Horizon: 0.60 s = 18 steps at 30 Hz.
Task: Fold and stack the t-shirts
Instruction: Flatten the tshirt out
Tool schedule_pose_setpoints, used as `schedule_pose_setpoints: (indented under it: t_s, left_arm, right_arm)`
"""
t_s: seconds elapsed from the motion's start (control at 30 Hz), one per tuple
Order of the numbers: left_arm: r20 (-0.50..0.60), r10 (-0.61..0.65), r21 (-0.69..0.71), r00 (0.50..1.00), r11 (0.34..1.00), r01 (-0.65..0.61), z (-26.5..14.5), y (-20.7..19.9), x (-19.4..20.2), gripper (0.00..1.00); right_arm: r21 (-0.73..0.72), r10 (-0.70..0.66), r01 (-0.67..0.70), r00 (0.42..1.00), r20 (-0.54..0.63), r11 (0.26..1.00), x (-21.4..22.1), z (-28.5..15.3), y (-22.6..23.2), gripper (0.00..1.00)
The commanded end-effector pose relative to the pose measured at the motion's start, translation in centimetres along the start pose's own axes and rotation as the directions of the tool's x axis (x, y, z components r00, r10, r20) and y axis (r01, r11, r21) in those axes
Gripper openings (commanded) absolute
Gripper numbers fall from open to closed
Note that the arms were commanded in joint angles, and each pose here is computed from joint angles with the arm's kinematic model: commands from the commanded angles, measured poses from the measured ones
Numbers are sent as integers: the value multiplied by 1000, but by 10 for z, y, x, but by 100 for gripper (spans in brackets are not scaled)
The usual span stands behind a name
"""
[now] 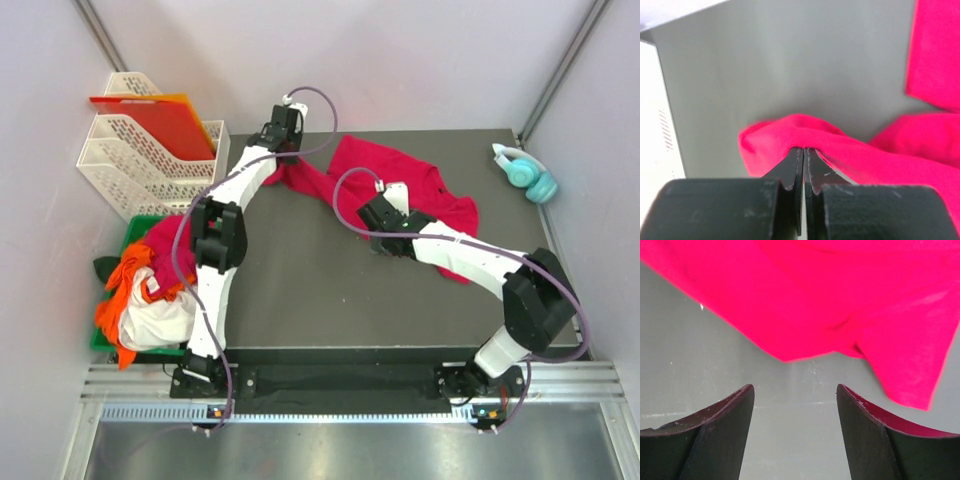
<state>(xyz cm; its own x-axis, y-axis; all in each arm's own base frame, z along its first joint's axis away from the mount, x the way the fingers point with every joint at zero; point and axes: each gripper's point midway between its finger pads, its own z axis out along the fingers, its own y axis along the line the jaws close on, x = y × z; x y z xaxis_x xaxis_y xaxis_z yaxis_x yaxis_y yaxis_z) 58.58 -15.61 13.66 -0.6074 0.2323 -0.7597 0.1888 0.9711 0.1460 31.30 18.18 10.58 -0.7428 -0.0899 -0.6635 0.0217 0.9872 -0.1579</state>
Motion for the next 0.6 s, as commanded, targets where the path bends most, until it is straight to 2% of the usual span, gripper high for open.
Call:
schedule_pose_setpoints:
  t_s: [0.0, 0.03, 0.07, 0.1, 0.13, 0.17, 0.2, 0.23, 0.3, 0.43, 0.57]
  left_arm:
    - [-25, 30, -63, 999, 998, -32, 24, 15, -7, 8]
    - [-40, 30, -66, 999, 997, -33, 31, 14, 0, 15]
    - [-53, 34, -63, 998, 997, -37, 32, 12, 7, 36]
    - [-52, 29, -61, 998, 998, -33, 31, 13, 8, 48]
    - [9, 12, -54, 1000, 998, -12, 21, 13, -9, 57]
    - [-32, 20, -46, 999, 999, -21, 23, 11, 13, 70]
    - [-25, 21, -40, 999, 999, -22, 17, 10, 12, 76]
    - [0, 8, -40, 1000, 999, -8, 5, 13, 3, 78]
    - [-30, 11, -38, 999, 999, -12, -2, 14, 16, 81]
    - [-8, -28, -25, 1000, 999, 28, -37, 28, 14, 81]
    - [-37, -35, -29, 999, 999, 34, -59, 37, 35, 81]
  right_arm:
    - [-1, -5, 5, 999, 46, 1000, -8, -14, -6, 68]
    - [1, -18, 18, 999, 43, 1000, -8, -14, -6, 68]
    - [5, -28, 27, 999, 45, 1000, -8, -14, -7, 69]
    - [6, -54, 53, 998, 46, 999, -7, -13, -6, 70]
    - [1, -62, 62, 996, 57, 998, -10, -13, -4, 71]
    - [1, -78, 78, 995, 60, 997, -10, -11, -2, 71]
    - [-2, -105, 105, 992, 65, 994, -12, -10, 0, 72]
    - [-14, -120, 121, 989, 81, 993, -15, -11, 7, 72]
    - [-14, -176, 178, 980, 96, 984, -21, -8, 16, 71]
    - [-20, -298, 303, 946, 126, 953, -29, 4, 48, 70]
    - [-11, -356, 361, 924, 141, 933, -43, 17, 70, 69]
